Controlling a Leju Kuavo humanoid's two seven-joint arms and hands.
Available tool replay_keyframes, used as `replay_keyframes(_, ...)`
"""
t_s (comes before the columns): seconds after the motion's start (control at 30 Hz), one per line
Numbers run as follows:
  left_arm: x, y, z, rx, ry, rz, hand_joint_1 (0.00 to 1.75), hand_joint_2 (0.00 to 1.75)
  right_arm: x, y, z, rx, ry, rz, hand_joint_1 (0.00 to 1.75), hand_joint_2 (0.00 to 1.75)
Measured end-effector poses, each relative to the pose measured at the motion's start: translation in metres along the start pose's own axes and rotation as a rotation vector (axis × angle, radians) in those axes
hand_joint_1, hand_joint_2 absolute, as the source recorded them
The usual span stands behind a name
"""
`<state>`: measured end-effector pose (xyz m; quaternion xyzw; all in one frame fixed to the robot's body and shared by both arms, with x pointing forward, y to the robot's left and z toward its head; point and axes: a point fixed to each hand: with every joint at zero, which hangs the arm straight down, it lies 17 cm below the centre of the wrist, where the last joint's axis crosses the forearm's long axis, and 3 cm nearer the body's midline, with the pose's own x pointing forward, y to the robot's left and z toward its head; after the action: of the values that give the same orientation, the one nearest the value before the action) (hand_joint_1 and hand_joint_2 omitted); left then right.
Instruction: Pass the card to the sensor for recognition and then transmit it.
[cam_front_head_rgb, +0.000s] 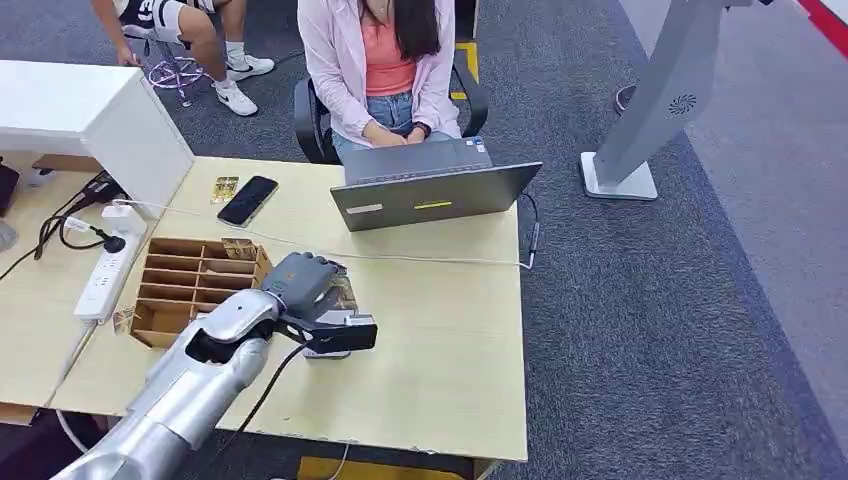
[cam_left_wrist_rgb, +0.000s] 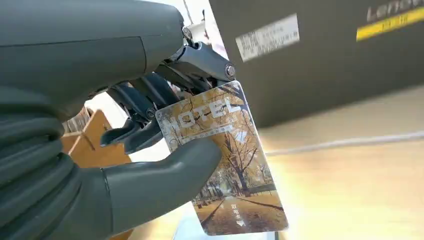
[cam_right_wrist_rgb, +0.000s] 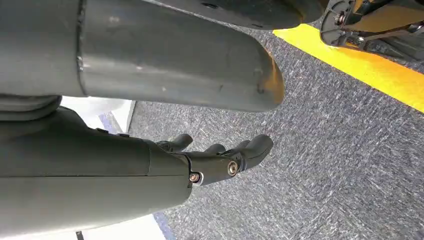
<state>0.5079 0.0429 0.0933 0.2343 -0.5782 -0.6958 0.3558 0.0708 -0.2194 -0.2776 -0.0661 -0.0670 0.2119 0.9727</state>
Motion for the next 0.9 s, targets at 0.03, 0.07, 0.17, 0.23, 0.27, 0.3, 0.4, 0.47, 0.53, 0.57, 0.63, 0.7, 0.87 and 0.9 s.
replay_keyframes(0.03,0.0,-0.002,0.0,-0.008,-0.004,0.0,1.75,1.75,0.0,0.0,0.0,0.0,0.001,0.0,0.0,0.0)
replay_keyframes(0.07,-0.001,-0.003,0.001,-0.015,-0.006,-0.003,1.75,1.75,0.0,0.0,0.0,0.0,0.001,0.0,0.0,0.0)
replay_keyframes(0.17,-0.003,-0.007,0.002,-0.03,-0.01,-0.013,1.75,1.75,0.0,0.0,0.0,0.0,0.001,0.0,0.0,0.0)
replay_keyframes(0.23,-0.004,-0.01,0.002,-0.042,-0.01,-0.011,1.75,1.75,0.0,0.0,0.0,0.0,0.0,0.001,0.0,0.0)
replay_keyframes(0.27,-0.004,-0.012,0.003,-0.053,-0.01,-0.001,1.75,1.75,0.0,0.0,0.0,0.0,0.001,0.001,0.0,0.0)
replay_keyframes(0.3,-0.005,-0.014,0.003,-0.067,-0.011,0.006,1.75,1.75,0.0,0.0,0.0,0.0,0.002,0.001,0.0,0.0)
replay_keyframes(0.4,-0.008,-0.024,0.007,-0.12,-0.011,0.029,1.75,1.75,-0.001,0.0,0.0,0.0,0.003,0.005,0.0,0.0)
replay_keyframes(0.47,-0.014,-0.03,0.01,-0.152,0.005,0.036,1.75,1.75,-0.001,0.0,0.0,0.001,0.003,0.007,0.0,0.0)
replay_keyframes(0.53,-0.022,-0.034,0.013,-0.178,0.021,0.032,1.75,1.75,-0.001,0.0,0.0,0.001,0.003,0.01,0.0,0.0)
replay_keyframes(0.57,-0.028,-0.036,0.015,-0.188,0.033,0.031,1.75,1.75,-0.001,0.0,0.0,0.001,0.004,0.01,0.0,0.0)
replay_keyframes(0.63,-0.034,-0.037,0.017,-0.195,0.039,0.026,1.75,1.75,-0.002,0.0,0.0,0.001,0.006,0.011,0.0,0.0)
replay_keyframes(0.7,-0.039,-0.038,0.019,-0.2,0.046,0.027,1.75,1.75,-0.002,0.0,0.0,0.001,0.007,0.013,0.0,0.0)
replay_keyframes(0.87,-0.046,-0.041,0.022,-0.214,0.056,0.017,1.75,1.75,-0.002,0.001,0.0,0.005,0.008,0.013,0.0,0.0)
replay_keyframes(0.9,-0.049,-0.041,0.023,-0.219,0.06,0.02,1.75,1.75,-0.002,0.001,0.0,0.005,0.008,0.013,0.0,0.0)
